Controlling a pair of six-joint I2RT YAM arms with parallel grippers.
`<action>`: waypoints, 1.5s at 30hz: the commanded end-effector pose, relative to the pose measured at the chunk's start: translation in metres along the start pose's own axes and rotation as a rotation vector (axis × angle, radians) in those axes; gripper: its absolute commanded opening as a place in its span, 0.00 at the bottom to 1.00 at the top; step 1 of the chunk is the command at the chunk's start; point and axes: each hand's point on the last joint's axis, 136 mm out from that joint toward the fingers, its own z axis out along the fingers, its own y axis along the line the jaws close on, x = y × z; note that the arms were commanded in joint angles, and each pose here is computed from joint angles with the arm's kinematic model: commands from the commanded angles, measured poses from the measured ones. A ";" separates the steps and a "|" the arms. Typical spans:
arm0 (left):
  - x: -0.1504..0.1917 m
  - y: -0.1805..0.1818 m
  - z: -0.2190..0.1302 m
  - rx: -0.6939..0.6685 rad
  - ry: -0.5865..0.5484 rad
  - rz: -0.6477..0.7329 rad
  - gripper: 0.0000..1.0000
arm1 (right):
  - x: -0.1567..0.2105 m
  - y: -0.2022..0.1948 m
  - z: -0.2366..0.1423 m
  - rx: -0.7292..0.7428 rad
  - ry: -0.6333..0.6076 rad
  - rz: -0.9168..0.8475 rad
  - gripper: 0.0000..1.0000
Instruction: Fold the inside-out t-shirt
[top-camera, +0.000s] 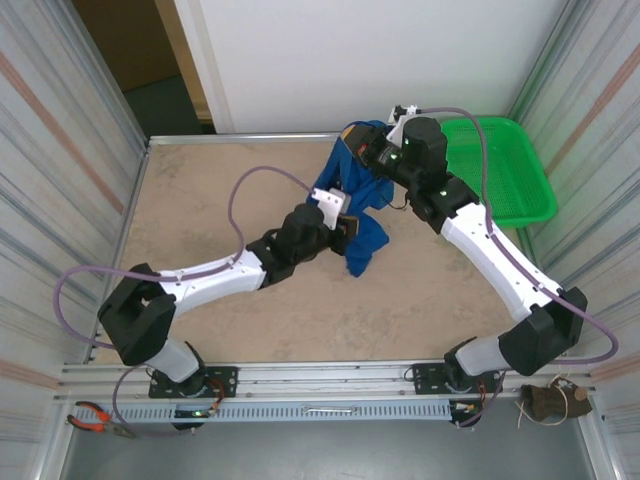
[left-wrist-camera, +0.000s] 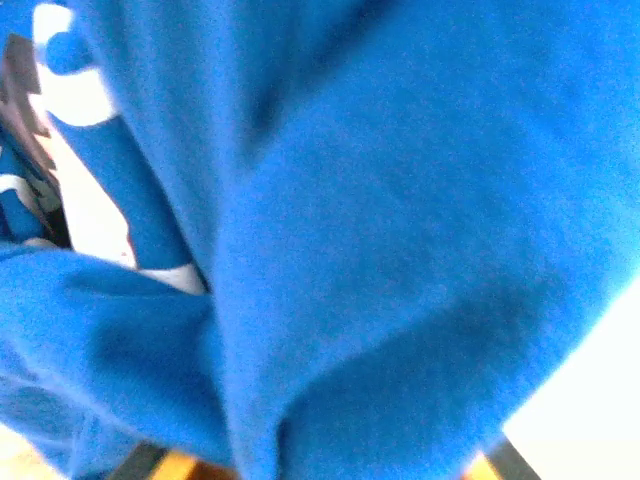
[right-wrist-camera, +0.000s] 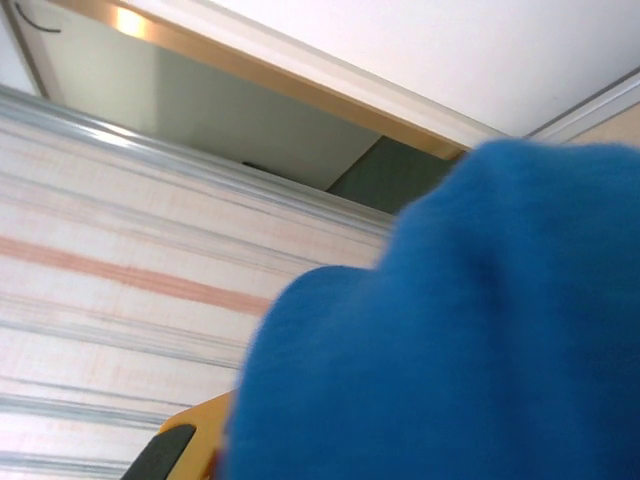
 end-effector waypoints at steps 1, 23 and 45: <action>0.082 0.031 -0.008 -0.116 0.185 -0.012 0.38 | -0.039 0.084 -0.021 -0.262 -0.095 0.028 0.00; -0.137 0.010 -0.100 0.051 -0.219 0.114 0.84 | 0.004 0.037 -0.010 -0.180 0.091 0.031 0.00; 0.070 0.043 -0.048 -0.064 0.115 -0.058 0.78 | -0.014 0.144 -0.057 -0.530 0.263 -0.152 0.00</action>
